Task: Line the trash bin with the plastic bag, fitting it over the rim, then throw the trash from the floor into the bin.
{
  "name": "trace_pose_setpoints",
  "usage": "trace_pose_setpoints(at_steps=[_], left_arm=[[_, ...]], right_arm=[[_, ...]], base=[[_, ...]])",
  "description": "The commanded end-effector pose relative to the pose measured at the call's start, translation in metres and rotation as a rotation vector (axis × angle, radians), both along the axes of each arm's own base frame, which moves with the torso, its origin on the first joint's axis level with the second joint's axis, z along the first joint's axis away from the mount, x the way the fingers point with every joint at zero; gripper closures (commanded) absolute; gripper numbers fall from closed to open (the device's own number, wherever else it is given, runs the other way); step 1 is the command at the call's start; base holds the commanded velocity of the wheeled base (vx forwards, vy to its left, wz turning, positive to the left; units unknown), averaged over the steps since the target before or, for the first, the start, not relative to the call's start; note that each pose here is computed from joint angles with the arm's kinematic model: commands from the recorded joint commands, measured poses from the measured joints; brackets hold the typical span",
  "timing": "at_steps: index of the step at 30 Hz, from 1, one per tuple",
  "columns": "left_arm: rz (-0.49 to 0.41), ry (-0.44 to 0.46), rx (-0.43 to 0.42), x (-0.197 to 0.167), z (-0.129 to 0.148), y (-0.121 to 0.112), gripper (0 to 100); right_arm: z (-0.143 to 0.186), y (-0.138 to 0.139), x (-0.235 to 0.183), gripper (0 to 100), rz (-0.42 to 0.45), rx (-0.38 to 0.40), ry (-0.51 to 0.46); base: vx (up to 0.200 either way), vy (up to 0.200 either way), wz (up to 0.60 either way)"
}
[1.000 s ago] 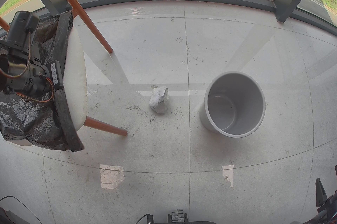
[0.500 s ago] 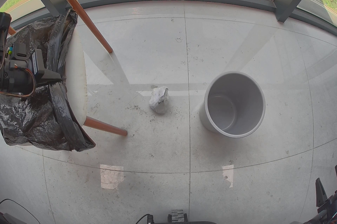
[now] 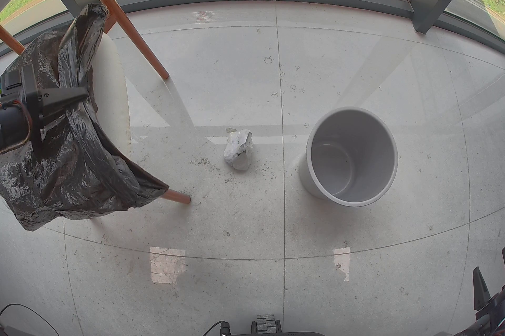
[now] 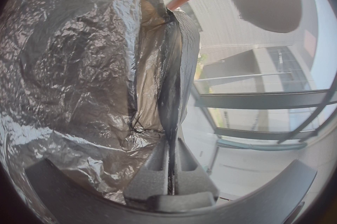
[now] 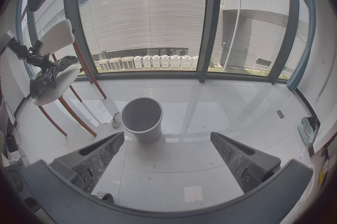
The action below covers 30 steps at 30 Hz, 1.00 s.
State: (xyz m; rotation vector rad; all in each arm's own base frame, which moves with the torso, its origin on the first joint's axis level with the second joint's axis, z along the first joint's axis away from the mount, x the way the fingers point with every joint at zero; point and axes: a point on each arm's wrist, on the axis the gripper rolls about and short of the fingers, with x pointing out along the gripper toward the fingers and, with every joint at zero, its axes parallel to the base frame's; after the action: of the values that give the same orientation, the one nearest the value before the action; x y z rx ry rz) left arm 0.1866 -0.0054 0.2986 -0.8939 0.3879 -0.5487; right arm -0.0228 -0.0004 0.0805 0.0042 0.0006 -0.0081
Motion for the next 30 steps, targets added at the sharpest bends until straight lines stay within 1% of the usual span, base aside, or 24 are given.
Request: trace_pose_setpoints(at_steps=[1, 3, 5, 10, 12, 14, 15, 17, 18, 19, 20, 22, 24, 27, 30], left_arm=[[-0.151, -0.043, -0.101, -0.021, -0.023, -0.002, 100], [-0.206, -0.062, -0.134, -0.023, -0.027, -0.003, 100], [-0.258, -0.074, -0.187, -0.025, -0.026, -0.004, 100], [-0.321, -0.089, -0.319, -0.03, -0.01, -0.006, 100], [-0.347, -0.111, -0.348, -0.033, -0.004, -0.008, 100], [-0.369, -0.137, -0.358, -0.035, -0.001, -0.01, 100], [-0.389, -0.176, -0.362, -0.035, 0.005, -0.011, 100], [-0.423, -0.202, -0.366, -0.031, 0.011, -0.014, 100], [-0.45, -0.199, -0.378, -0.025, 0.013, -0.018, 100], [-0.45, -0.199, -0.378, -0.025, 0.013, -0.018, 100], [-0.482, -0.195, -0.393, -0.016, 0.017, -0.024, 100], [-0.51, -0.191, -0.406, -0.008, 0.021, -0.03, 100], [-0.547, -0.18, -0.411, -0.007, 0.022, -0.036, 100], [-0.634, -0.163, -0.419, -0.007, 0.023, -0.053, 100], [-0.674, -0.141, -0.426, 0.002, 0.022, -0.064, 100]], right_arm=[[-0.005, 0.0, 0.001, 0, 0.0, 0.0, 0.01], [-0.005, 0.0, 0.001, 0, 0.0, 0.0, 0.01], [-0.005, 0.0, 0.001, 0, 0.0, 0.0, 0.01], [-0.005, 0.0, 0.001, 0, 0.0, 0.0, 0.01], [-0.005, 0.0, 0.001, 0, 0.0, 0.0, 0.01], [-0.005, 0.0, 0.001, 0, 0.0, 0.0, 0.01], [-0.005, 0.0, 0.001, 0, 0.0, 0.0, 0.01], [-0.005, 0.0, 0.001, 0, 0.0, 0.0, 0.01], [-0.005, 0.0, 0.001, 0, 0.0, 0.0, 0.01], [-0.005, 0.0, 0.001, 0, 0.0, 0.0, 0.01], [-0.005, 0.0, 0.001, 0, 0.0, 0.0, 0.01], [-0.005, 0.0, 0.001, 0, 0.0, 0.0, 0.012], [-0.005, 0.0, 0.001, 0, 0.0, 0.0, 0.01], [-0.005, 0.0, 0.001, 0, 0.0, 0.0, 0.01], [-0.005, 0.0, 0.001, 0, 0.0, 0.0, 0.01]], base=[[0.0, 0.0, 0.0], [0.0, 0.0, 0.0], [0.0, 0.0, 0.0], [0.0, 0.0, 0.0], [0.0, 0.0, 0.0], [0.0, 0.0, 0.0], [0.0, 0.0, 0.0], [0.0, 0.0, 0.0], [0.0, 0.0, 0.0], [0.0, 0.0, 0.0], [0.0, 0.0, 0.0], [0.0, 0.0, 0.0], [0.0, 0.0, 0.0], [0.0, 0.0, 0.0], [0.0, -0.2, 0.0]])
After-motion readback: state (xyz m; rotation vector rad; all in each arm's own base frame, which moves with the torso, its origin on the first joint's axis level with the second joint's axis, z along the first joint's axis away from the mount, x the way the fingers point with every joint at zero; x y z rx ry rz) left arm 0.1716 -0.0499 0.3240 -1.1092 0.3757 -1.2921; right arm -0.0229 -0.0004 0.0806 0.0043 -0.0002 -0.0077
